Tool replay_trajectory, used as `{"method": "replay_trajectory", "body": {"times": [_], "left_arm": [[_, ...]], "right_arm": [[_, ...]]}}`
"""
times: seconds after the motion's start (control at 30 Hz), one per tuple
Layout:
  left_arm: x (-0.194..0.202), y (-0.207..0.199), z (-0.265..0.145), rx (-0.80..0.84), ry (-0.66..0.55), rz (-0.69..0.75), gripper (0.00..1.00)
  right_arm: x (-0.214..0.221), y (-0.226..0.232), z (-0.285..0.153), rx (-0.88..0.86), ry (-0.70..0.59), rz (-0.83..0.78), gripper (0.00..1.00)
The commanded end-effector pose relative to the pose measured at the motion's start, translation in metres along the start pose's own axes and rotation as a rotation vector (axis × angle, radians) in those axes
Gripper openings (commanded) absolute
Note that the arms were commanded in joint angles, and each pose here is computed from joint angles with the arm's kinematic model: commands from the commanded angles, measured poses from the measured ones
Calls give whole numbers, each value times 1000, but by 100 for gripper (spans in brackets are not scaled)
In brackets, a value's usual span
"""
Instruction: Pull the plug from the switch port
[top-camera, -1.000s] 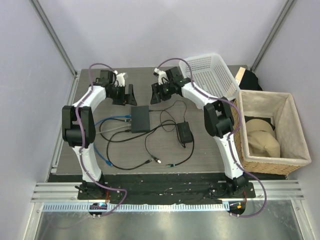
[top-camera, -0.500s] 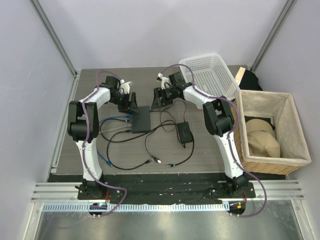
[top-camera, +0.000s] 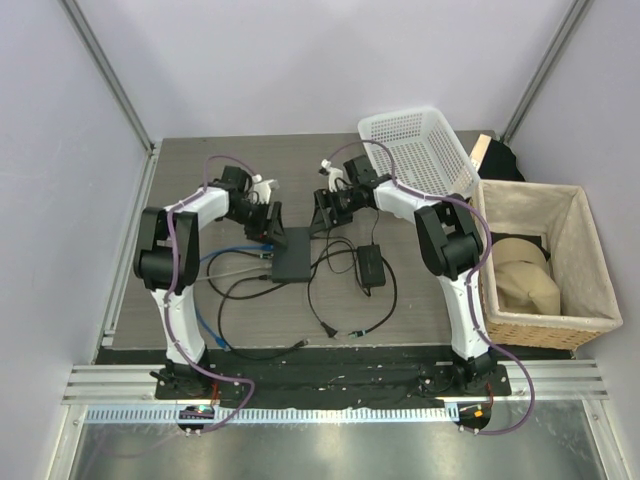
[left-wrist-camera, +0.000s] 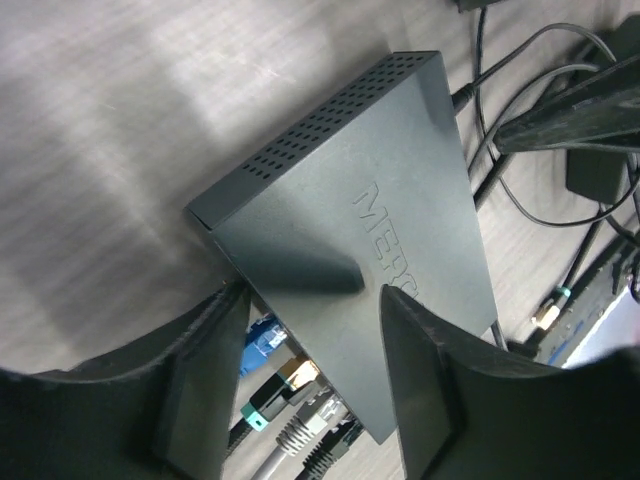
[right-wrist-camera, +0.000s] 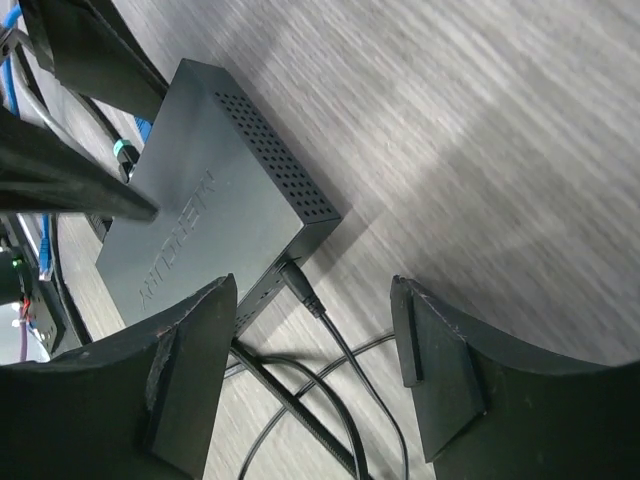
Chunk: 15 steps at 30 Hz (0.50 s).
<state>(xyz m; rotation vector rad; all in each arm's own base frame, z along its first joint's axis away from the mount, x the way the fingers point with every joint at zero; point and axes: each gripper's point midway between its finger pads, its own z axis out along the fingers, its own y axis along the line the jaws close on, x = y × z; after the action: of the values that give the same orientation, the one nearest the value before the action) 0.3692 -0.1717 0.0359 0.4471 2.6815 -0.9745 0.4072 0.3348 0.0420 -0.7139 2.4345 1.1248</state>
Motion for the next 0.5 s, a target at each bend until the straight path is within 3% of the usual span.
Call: {"method": "replay_trajectory", "body": {"times": [0.0,0.13,0.27,0.33,0.47], "left_arm": [[13,-6,-5,-21,4,-38,64],[-6,-10,-29,-45,-78,27,67],[-37,-54,-76,-30,-240,173,74],[-36,-72,-81,-15,-239,240,74],[-28,-84,-72,-14,-193,231,56]], "right_arm": [[-5,-2,-16,94,-3,-31,73],[-61,6,-46,158,-129,-130,78],[-102,25,-92,207,-224,-277,83],[-111,34,-117,224,-250,-301,84],[-114,32,-144,256,-272,-292,84]]}}
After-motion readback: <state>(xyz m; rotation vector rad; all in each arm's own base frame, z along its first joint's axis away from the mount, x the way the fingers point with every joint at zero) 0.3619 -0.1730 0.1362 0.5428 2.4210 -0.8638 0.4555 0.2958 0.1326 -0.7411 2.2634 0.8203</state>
